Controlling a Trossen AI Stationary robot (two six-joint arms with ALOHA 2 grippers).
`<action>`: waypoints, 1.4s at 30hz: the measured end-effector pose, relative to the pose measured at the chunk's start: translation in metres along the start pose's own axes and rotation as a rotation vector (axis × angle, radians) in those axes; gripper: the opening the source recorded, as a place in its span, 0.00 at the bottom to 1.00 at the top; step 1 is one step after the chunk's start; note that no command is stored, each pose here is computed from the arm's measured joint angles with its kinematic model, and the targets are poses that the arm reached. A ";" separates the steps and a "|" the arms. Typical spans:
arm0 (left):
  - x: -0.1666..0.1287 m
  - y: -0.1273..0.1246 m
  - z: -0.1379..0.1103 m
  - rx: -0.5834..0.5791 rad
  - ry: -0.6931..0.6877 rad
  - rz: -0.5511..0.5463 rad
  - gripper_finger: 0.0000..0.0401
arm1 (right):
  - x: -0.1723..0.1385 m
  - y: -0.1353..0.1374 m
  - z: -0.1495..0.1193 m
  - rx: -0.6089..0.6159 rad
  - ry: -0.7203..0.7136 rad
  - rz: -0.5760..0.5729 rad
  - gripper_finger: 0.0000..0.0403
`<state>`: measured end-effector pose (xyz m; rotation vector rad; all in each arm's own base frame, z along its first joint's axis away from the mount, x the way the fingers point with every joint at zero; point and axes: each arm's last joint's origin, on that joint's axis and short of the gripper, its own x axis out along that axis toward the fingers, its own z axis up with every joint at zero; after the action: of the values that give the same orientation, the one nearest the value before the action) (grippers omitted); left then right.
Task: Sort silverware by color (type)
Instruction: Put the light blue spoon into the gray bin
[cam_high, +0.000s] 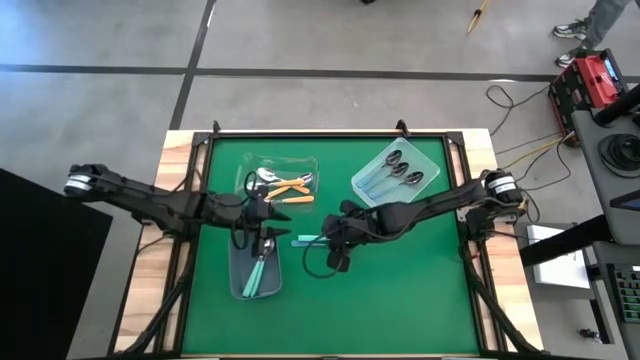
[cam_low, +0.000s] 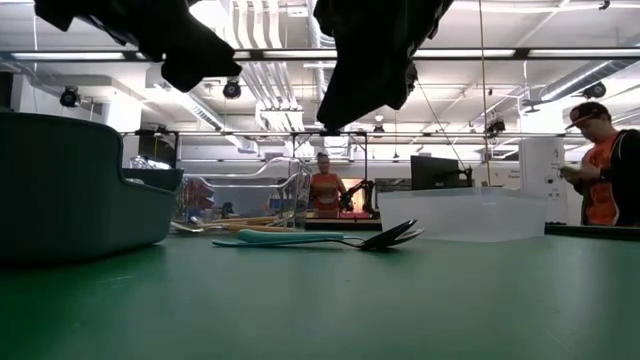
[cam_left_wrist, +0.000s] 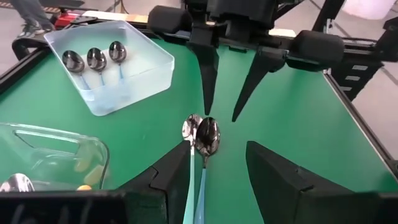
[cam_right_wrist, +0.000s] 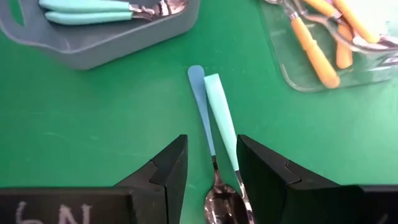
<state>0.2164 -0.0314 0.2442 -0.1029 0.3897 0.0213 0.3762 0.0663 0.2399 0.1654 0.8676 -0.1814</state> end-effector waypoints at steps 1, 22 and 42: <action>0.000 -0.001 -0.001 0.001 0.002 0.004 0.35 | 0.002 0.001 -0.001 -0.002 0.004 0.000 0.32; 0.010 -0.008 -0.005 0.017 0.014 -0.006 0.35 | 0.059 0.003 -0.025 -0.188 0.115 -0.099 0.32; 0.010 -0.008 -0.005 0.018 0.017 -0.005 0.35 | 0.093 -0.015 -0.040 -0.187 0.221 -0.162 0.32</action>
<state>0.2242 -0.0402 0.2362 -0.0863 0.4064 0.0119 0.4021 0.0516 0.1417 -0.0612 1.1136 -0.2354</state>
